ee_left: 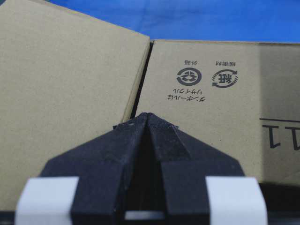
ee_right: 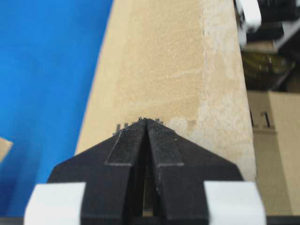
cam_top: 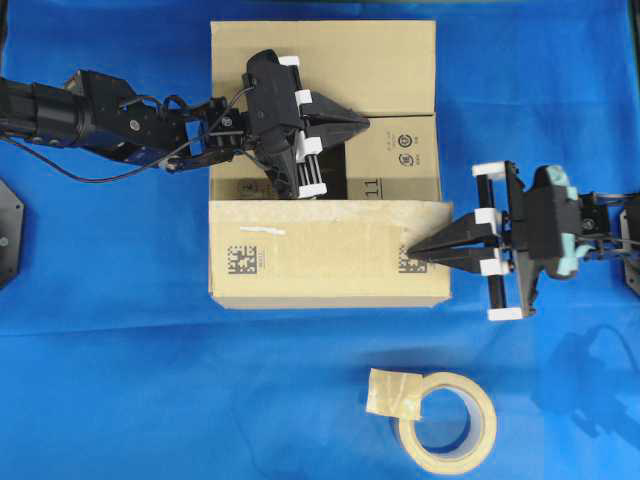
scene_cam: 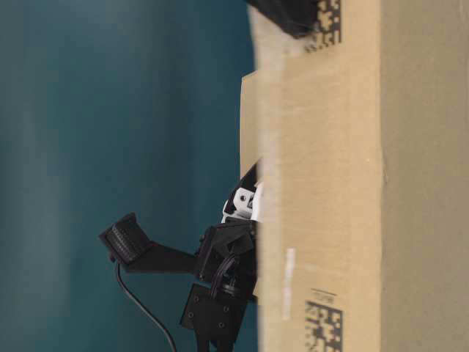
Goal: Close the cardboard box.
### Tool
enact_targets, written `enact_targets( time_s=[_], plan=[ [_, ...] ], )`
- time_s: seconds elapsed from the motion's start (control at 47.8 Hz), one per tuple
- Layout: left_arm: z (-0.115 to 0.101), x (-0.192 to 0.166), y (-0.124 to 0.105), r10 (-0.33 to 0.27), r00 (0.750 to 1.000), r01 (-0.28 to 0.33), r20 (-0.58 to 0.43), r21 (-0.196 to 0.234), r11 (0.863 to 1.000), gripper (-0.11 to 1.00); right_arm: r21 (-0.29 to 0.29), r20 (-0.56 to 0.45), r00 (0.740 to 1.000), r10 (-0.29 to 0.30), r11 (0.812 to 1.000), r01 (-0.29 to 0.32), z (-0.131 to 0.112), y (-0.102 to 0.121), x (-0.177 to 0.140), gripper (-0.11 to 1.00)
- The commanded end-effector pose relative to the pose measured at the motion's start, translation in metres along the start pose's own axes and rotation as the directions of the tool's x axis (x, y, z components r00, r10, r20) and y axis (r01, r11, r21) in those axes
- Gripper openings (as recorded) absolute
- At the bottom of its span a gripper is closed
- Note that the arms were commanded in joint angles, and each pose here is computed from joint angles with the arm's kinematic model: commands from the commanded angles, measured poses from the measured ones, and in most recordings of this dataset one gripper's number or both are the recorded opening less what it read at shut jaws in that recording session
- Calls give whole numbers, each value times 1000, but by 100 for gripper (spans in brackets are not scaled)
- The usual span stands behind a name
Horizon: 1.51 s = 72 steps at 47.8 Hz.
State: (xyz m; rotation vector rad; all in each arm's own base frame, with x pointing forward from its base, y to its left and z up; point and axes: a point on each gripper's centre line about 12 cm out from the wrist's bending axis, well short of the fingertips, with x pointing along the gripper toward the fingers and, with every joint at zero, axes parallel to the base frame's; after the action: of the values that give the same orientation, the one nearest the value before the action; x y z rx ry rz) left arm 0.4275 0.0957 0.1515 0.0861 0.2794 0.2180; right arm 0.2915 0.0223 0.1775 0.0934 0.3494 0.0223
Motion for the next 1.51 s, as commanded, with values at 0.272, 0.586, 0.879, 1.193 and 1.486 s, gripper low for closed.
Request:
enact_targets(
  time_s=[0.272,0.586,0.879,1.193,1.486],
  plan=[
    [10,-1,-2,-5,1000,5,27,1,1000,0,43,-59,998,-38,998,40,-14,-7,12,0],
    [10,-2,-2,-5,1000,5,27,0,1000,0,53,-74,996,-40,998,44,-17,-7,13,0],
    [18,-5,-2,-6,999,6,38,7,1000,0,53,-75,996,-40,998,44,-17,-7,13,0],
    [74,-34,7,3,995,-7,105,41,999,0,53,-75,996,-40,998,44,-17,-7,13,0],
    [117,-62,30,48,987,-52,151,24,998,0,53,-74,996,-40,998,44,-16,-7,15,0]
  ],
)
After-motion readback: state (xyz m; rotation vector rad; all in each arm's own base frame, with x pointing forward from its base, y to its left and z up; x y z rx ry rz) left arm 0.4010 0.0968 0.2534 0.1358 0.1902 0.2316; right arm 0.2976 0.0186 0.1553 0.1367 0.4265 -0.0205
